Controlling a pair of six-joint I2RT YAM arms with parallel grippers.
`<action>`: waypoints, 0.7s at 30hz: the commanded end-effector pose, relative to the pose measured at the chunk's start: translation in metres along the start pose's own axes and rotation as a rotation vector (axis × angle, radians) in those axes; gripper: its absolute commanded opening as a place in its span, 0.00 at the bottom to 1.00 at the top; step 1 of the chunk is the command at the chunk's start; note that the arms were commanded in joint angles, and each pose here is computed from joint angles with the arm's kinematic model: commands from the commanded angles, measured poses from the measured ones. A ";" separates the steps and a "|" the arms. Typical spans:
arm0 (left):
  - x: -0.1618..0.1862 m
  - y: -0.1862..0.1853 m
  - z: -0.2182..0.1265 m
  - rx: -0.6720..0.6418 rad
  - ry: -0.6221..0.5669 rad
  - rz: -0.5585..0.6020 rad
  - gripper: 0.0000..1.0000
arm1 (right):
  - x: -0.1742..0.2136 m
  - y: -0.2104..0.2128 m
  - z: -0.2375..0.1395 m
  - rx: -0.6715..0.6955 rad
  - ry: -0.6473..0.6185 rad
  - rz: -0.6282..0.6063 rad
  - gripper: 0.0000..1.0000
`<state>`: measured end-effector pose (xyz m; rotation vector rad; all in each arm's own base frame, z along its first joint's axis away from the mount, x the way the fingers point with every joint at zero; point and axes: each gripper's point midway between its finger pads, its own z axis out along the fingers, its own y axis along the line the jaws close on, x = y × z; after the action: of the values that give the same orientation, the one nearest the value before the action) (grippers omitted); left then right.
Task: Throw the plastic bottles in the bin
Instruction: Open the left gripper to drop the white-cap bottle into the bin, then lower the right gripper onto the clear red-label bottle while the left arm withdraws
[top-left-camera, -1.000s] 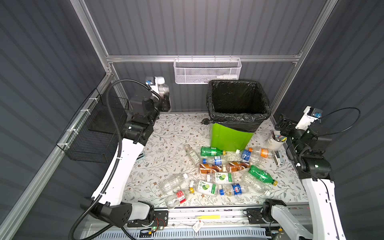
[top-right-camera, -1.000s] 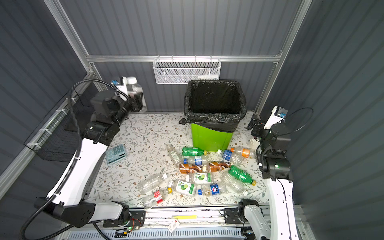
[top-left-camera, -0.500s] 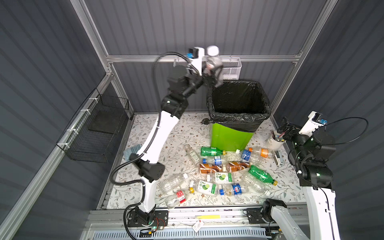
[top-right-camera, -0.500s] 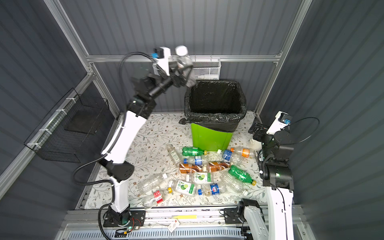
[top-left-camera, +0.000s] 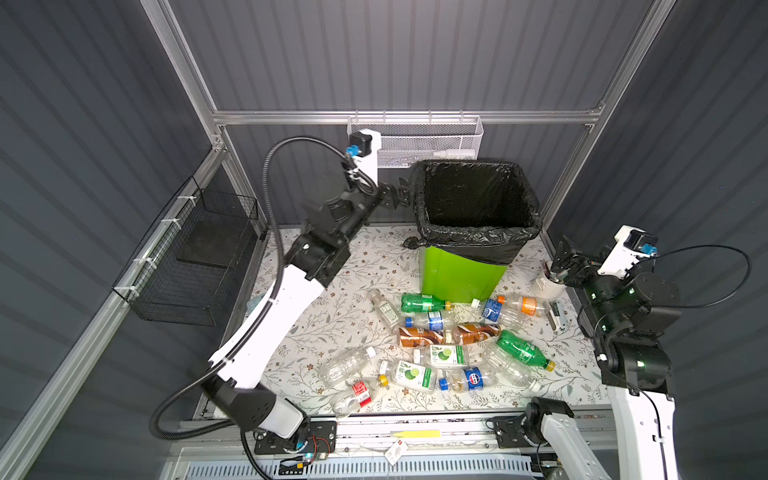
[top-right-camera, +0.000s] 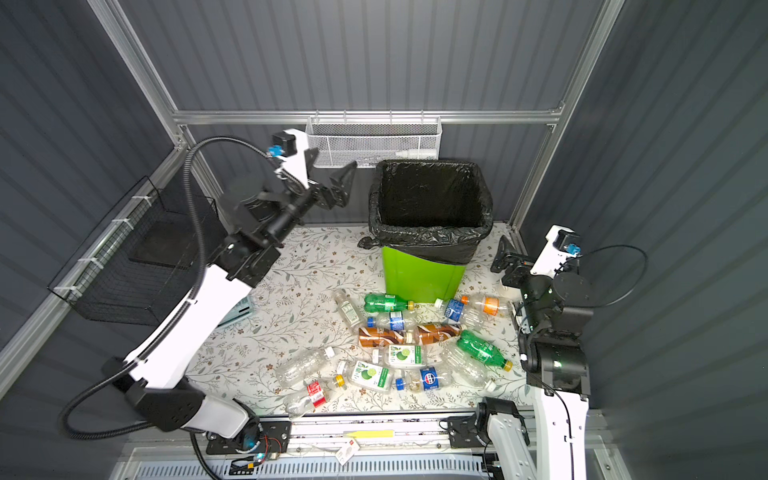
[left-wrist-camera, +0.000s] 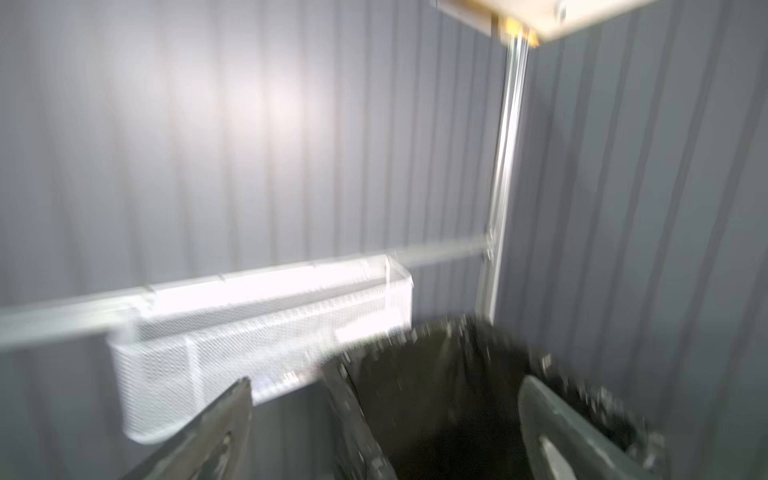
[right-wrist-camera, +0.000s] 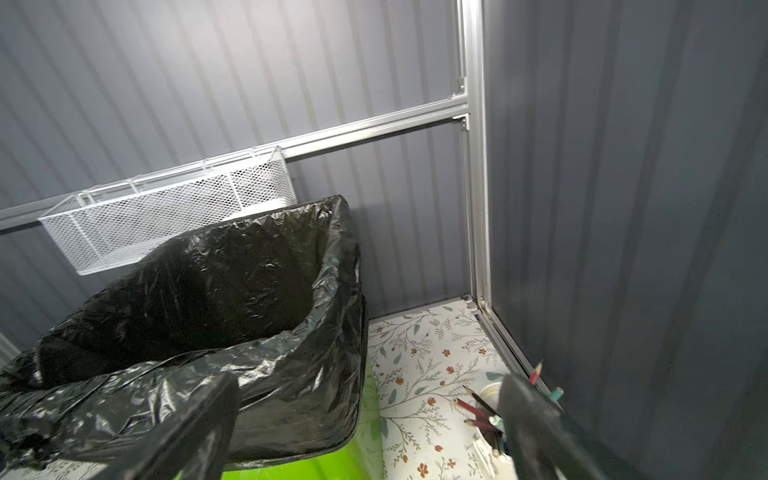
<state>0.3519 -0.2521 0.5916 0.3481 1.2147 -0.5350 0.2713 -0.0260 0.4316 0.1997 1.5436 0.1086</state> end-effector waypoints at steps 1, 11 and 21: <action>0.038 0.032 -0.003 -0.190 0.083 0.063 1.00 | 0.001 0.018 0.001 -0.106 0.003 -0.021 0.99; 0.160 0.144 -0.070 -0.582 0.424 -0.095 1.00 | 0.021 0.050 -0.006 -0.205 0.068 -0.089 0.99; 0.260 0.205 -0.135 -0.784 0.685 -0.164 1.00 | 0.077 0.179 -0.011 -0.565 0.173 -0.284 0.99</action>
<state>0.4280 -0.0830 0.3114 -0.1779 1.9727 -0.0208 0.2645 0.1341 0.4088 -0.3636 1.6132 0.3792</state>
